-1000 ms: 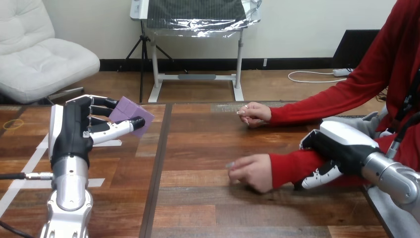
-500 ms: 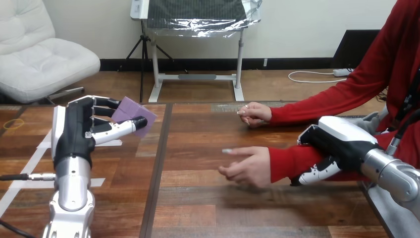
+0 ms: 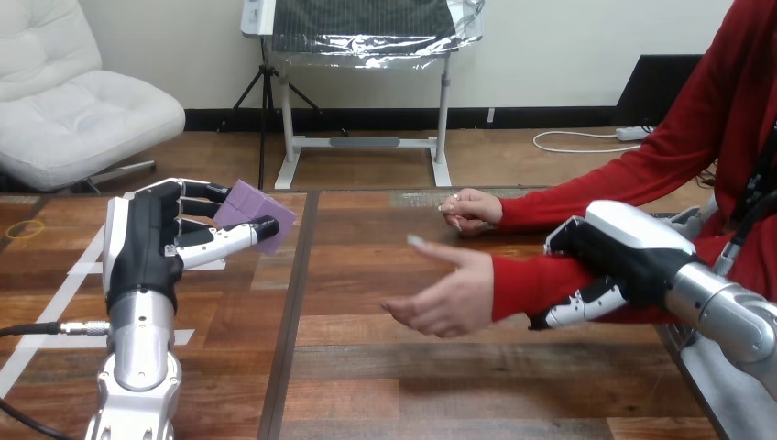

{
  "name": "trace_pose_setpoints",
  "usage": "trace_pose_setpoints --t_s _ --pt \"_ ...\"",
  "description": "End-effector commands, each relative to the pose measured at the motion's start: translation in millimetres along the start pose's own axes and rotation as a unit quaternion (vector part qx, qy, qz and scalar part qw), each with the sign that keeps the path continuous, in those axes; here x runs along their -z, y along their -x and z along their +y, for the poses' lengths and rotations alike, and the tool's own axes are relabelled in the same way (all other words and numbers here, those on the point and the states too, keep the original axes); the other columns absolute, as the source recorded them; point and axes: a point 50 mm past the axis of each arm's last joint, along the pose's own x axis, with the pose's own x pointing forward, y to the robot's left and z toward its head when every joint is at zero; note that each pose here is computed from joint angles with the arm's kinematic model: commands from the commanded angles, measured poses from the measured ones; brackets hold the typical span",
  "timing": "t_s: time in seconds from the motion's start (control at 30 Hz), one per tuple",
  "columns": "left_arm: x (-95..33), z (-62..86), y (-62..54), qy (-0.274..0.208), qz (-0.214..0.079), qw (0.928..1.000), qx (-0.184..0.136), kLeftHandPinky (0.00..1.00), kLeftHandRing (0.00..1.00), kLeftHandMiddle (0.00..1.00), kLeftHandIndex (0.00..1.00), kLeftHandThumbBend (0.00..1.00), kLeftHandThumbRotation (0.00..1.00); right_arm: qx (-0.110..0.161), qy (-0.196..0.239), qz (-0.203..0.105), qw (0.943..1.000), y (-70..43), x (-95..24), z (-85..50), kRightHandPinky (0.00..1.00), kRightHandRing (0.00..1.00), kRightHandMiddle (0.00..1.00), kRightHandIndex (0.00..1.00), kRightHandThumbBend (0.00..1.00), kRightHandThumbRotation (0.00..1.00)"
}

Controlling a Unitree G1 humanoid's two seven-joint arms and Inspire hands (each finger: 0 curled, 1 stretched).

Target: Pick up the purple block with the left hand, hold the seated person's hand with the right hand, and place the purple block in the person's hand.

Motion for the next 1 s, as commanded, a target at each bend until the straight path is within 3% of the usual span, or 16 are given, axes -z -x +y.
trace_pose_setpoints --t_s 0.0,0.97 --pt "-30.9 1.3 -9.8 0.01 -0.053 0.9985 -0.007 0.35 0.4 0.43 0.45 0.61 0.0 0.076 0.021 -0.043 0.996 -3.1 -16.2 -50.3 0.26 0.3 0.35 0.34 0.75 0.29" --pt "-30.3 -4.7 -10.7 0.012 -0.066 0.9977 0.004 0.32 0.37 0.41 0.44 0.62 0.0 0.064 0.018 -0.05 0.9966 -10.7 -30.0 -46.7 0.3 0.34 0.38 0.37 0.77 0.26"
